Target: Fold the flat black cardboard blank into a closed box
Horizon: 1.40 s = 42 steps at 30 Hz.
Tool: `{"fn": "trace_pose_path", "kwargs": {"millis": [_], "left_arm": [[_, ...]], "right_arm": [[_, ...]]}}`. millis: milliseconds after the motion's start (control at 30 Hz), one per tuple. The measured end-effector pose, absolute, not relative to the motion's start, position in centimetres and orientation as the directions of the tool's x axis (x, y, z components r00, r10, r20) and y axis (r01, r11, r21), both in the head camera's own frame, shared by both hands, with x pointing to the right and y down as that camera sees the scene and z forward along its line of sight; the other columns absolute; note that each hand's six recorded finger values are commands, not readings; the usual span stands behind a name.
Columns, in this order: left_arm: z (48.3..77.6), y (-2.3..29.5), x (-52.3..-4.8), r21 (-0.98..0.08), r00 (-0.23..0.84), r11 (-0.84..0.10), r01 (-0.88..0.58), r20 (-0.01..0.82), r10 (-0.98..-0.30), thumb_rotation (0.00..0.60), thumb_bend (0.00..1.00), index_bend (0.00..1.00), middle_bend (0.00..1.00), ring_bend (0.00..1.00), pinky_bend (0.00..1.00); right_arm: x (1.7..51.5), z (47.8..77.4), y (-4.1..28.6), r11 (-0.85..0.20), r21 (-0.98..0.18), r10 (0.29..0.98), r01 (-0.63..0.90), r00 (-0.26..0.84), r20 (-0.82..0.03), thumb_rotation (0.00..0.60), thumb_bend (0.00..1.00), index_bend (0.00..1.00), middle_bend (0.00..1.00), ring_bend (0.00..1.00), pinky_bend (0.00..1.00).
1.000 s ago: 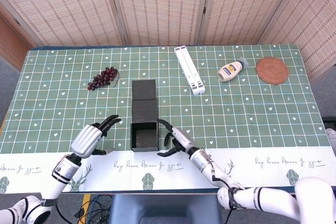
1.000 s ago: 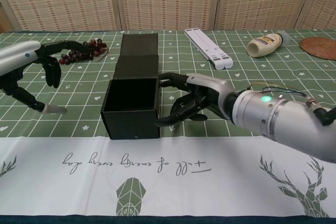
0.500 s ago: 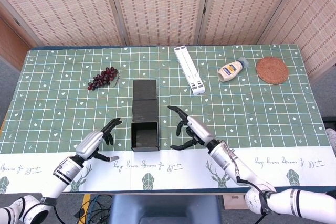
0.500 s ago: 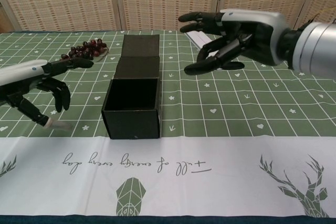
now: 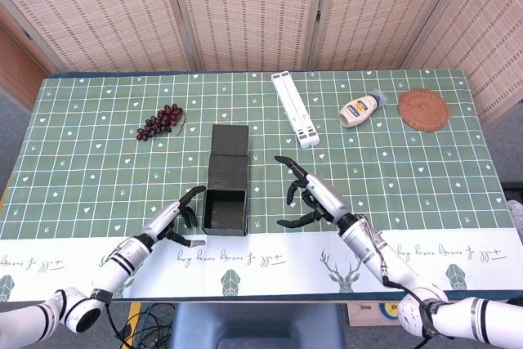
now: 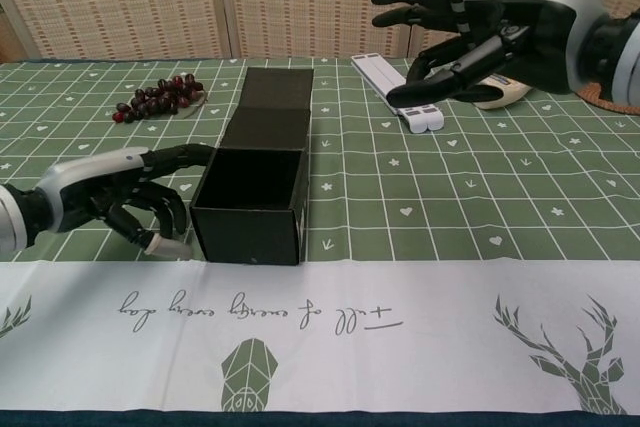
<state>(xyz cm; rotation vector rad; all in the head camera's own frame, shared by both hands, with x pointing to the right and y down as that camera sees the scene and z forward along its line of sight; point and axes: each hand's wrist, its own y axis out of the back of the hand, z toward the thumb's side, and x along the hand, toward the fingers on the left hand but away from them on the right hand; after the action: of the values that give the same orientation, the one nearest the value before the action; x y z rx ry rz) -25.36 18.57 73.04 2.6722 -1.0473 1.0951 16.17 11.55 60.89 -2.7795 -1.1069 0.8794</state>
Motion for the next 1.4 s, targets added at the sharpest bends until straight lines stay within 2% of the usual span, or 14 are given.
{"fn": "trace_pose_path", "kwargs": {"millis": [433,567,600,633,733,933,1067,1267,1400], "left_arm": [[74.1,17.5,-23.8,-0.094,0.513,-0.739,-0.667,0.662,-0.547,0.6,0.1,0.0,0.0,0.48,0.5],[74.3,17.6,-23.1,-0.068,0.513,-0.72,-0.69,0.655,-0.554,0.6,0.1,0.0,0.01,0.57,0.5],[74.4,17.7,-22.9,-0.061,0.513,-0.714,-0.697,0.653,-0.557,0.6,0.1,0.02,0.02,0.58,0.5],[74.4,17.8,-22.8,-0.055,0.513,-0.709,-0.703,0.652,-0.559,0.6,0.1,0.05,0.05,0.54,0.5],[74.5,18.0,-22.5,-0.039,0.506,-0.687,-0.726,0.646,-0.571,0.6,0.1,0.13,0.12,0.55,0.5],[74.6,18.5,-22.0,-0.038,0.488,-0.659,-0.751,0.64,-0.593,0.6,0.1,0.21,0.19,0.58,0.5],[74.7,18.5,-21.8,-0.038,0.473,-0.635,-0.772,0.632,-0.614,0.6,0.1,0.31,0.3,0.62,0.53],[73.7,18.5,-22.1,-0.051,0.498,-0.656,-0.753,0.608,-0.618,0.6,0.1,0.36,0.35,0.63,0.54],[71.9,18.2,-22.7,-0.051,0.529,-0.671,-0.74,0.572,-0.627,0.6,0.1,0.36,0.35,0.63,0.54]], "right_arm": [[17.2,61.2,11.6,-0.747,-0.218,0.64,0.628,0.589,-0.493,0.6,0.11,0.0,0.0,0.54,0.9],[17.7,61.7,11.7,-0.745,-0.218,0.639,0.631,0.58,-0.505,0.6,0.11,0.0,0.0,0.54,0.9],[17.9,61.8,11.7,-0.743,-0.217,0.639,0.633,0.576,-0.509,0.6,0.11,0.0,0.0,0.54,0.9],[18.0,62.0,11.7,-0.743,-0.216,0.639,0.634,0.574,-0.513,0.6,0.11,0.0,0.0,0.54,0.9],[18.3,62.5,11.8,-0.741,-0.215,0.636,0.636,0.564,-0.526,0.6,0.11,0.0,0.0,0.54,0.9],[18.9,63.9,12.0,-0.738,-0.206,0.63,0.643,0.545,-0.553,0.6,0.11,0.0,0.0,0.54,0.9],[19.3,64.7,11.9,-0.734,-0.211,0.629,0.646,0.529,-0.57,0.6,0.14,0.0,0.0,0.54,0.9],[19.6,66.4,11.5,-0.73,-0.217,0.621,0.648,0.496,-0.607,0.6,0.16,0.0,0.02,0.54,0.9],[18.9,67.6,11.0,-0.726,-0.214,0.616,0.654,0.48,-0.624,0.6,0.17,0.0,0.02,0.54,0.9]]}}
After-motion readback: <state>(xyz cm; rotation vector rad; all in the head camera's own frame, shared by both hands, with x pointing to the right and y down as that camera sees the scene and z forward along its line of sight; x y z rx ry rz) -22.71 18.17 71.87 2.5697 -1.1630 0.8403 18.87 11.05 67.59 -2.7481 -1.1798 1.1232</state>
